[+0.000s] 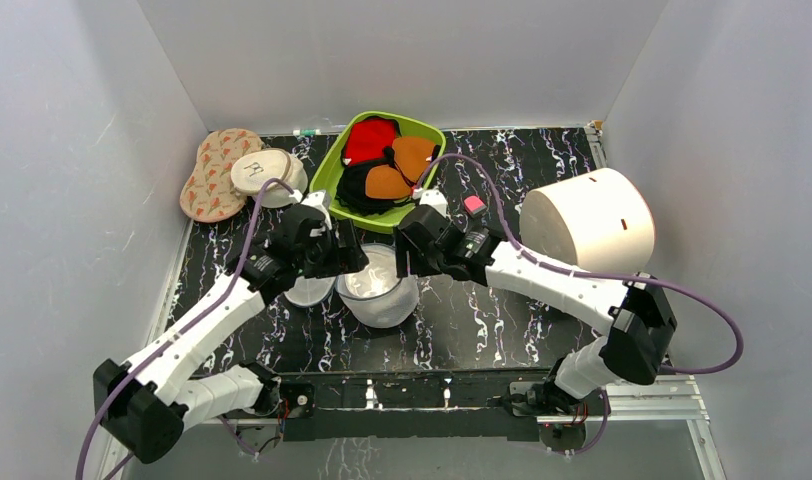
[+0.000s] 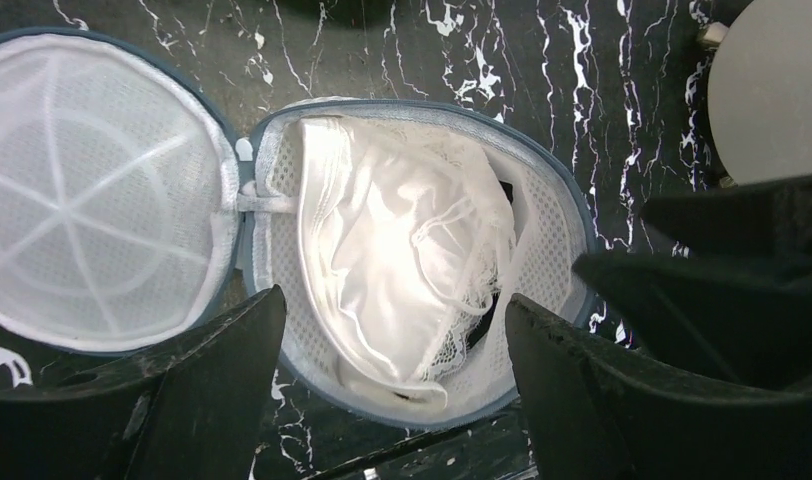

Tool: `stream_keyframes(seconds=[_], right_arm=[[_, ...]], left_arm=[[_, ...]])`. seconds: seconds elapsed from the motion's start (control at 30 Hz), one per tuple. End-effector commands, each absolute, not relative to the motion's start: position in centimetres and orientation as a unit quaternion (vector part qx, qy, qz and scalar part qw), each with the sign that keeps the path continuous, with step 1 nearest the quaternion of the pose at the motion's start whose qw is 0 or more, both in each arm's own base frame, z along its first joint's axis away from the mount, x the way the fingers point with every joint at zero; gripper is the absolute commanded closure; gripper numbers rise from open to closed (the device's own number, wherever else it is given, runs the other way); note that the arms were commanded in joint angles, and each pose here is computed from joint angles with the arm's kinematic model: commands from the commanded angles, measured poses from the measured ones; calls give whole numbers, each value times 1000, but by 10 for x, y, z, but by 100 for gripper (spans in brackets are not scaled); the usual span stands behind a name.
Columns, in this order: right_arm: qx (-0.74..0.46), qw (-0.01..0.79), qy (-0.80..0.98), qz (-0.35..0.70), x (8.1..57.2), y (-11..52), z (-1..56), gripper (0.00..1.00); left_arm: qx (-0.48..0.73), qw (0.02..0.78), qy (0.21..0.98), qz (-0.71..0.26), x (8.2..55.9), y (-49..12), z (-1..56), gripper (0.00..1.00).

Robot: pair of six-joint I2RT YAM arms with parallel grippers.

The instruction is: Unzip the laundry bag and remove the bra

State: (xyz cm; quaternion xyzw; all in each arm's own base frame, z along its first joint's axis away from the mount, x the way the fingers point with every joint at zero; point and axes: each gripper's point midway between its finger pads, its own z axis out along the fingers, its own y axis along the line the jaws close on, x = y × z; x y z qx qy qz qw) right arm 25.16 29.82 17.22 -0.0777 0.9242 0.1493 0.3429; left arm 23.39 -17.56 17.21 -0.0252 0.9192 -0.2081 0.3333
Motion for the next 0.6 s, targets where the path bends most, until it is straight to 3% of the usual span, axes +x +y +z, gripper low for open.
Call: stream_keyframes(seconds=[0.0, 0.1, 0.23, 0.33, 0.57], right_arm=[[-87, 333, 915, 210, 242, 315, 172, 37], [-85, 324, 920, 204, 240, 314, 163, 37], [-81, 327, 921, 193, 242, 310, 158, 42], [-73, 321, 927, 178, 240, 303, 149, 51], [-70, 293, 934, 191, 225, 299, 125, 77]], left_arm=[[-17, 315, 921, -227, 241, -187, 162, 21], [-19, 299, 927, -225, 240, -187, 146, 27], [-22, 290, 931, -223, 235, -185, 135, 23], [-22, 283, 932, -227, 232, -186, 130, 23], [-18, 277, 929, -245, 227, -190, 125, 39]])
